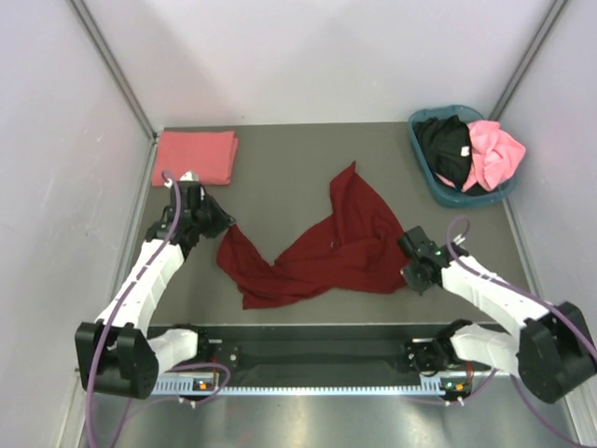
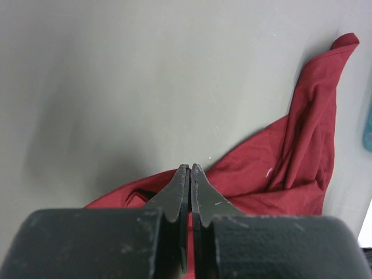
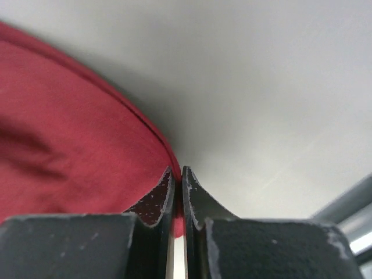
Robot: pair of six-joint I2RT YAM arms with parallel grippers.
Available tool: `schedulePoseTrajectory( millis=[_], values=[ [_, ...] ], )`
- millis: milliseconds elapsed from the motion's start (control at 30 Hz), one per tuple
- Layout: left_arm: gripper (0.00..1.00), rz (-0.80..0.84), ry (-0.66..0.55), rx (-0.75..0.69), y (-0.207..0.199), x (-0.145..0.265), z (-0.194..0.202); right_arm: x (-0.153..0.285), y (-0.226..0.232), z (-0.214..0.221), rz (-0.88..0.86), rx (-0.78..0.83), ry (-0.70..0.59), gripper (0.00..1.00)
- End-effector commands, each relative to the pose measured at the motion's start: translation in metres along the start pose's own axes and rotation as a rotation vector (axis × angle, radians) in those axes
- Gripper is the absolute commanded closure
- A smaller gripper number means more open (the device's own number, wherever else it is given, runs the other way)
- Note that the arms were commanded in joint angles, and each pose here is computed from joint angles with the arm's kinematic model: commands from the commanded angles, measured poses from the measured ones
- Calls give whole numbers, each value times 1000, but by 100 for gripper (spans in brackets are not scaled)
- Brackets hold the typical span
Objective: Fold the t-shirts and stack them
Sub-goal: Flatten the tshirt out
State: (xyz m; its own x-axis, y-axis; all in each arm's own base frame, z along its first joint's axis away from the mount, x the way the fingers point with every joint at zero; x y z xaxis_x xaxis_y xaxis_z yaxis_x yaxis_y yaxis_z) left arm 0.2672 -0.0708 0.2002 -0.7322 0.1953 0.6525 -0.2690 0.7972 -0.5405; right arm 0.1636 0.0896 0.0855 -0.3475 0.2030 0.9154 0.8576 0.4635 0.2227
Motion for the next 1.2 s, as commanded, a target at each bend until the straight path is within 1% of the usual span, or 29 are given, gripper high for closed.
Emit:
schedulePoseTrajectory(
  millis=[0,67,100,167,200,233,267,300,367,400,467,500,533,567,600,667,700,767,800,867,933,967,1033,1067,1100,1133,1167],
  values=[
    [100,81,-109,-7,-28,28,-31,50,28,-37,-161,72,-182,100],
    [100,104,-145,0,-41,47,-44,78,39,-53,-238,113,-243,100],
    [100,147,-201,-5,-58,67,-61,111,52,-70,-327,151,-308,100],
    [100,175,-250,5,-72,95,-75,145,60,-88,-400,181,-367,100],
    [100,225,-317,1,-89,121,-92,180,68,-104,-473,213,-421,100],
    [100,243,-345,4,-96,135,-98,197,70,-111,-510,227,-444,100],
    [100,247,-352,13,-100,149,-100,213,71,-118,-534,283,-473,100],
    [100,295,-411,11,-113,178,-112,242,73,-129,-605,267,-504,100],
    [100,311,-440,24,-118,207,-113,265,70,-138,-652,288,-530,100],
    [100,339,-479,27,-123,229,-117,285,63,-145,-688,289,-548,100],
    [100,334,-501,38,-120,253,-112,301,53,-150,-731,288,-563,100],
    [100,352,-530,38,-121,271,-112,314,42,-154,-774,274,-573,100],
    [100,355,-536,36,-121,280,-110,319,33,-155,-787,269,-574,100],
    [100,324,-547,44,-114,288,-105,328,20,-158,-821,245,-581,100],
    [100,342,-571,43,-115,303,-104,332,12,-160,-825,225,-582,100],
    [100,337,-596,40,-112,317,-102,334,-3,-162,-809,217,-577,100],
    [100,338,-617,39,-110,331,-100,342,-10,-165,-833,202,-587,100],
    [100,326,-656,34,-110,342,-104,350,-15,-167,-866,198,-596,100],
    [100,348,-683,31,-112,354,-105,357,-18,-168,-898,201,-608,100],
    [100,366,-698,14,-119,357,-111,368,-16,-172,-952,190,-631,100],
    [100,393,-710,-5,-126,361,-117,376,-9,-175,-962,224,-657,100],
    [100,377,-689,-10,-131,349,-125,378,-3,-177,-959,247,-674,100],
    [100,358,-681,-21,-136,336,-134,378,19,-179,-932,277,-693,100],
    [100,350,-680,-24,-142,323,-144,378,28,-180,-922,287,-700,100],
    [100,328,-676,-27,-142,310,-149,376,47,-181,-912,299,-720,100],
    [100,288,-675,-30,-144,293,-158,375,57,-182,-905,304,-733,100],
    [100,286,-699,-34,-148,286,-168,374,68,-183,-894,326,-754,100]
  ],
)
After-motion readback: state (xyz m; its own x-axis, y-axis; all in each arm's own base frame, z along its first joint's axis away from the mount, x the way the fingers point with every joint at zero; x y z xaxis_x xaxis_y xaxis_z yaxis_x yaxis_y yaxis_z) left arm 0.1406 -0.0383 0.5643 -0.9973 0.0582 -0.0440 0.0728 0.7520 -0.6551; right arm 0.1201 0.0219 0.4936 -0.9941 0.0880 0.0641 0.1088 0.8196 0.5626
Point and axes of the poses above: each gripper's point midway between its finger pads, its own x axis back along the fingers, its own y axis along the line the jaws close on, z = x × y, the point moved 7 cm from there along x, back along the fingers, and after that the axes turned 1 degree about -x, right-handed, at the moved point
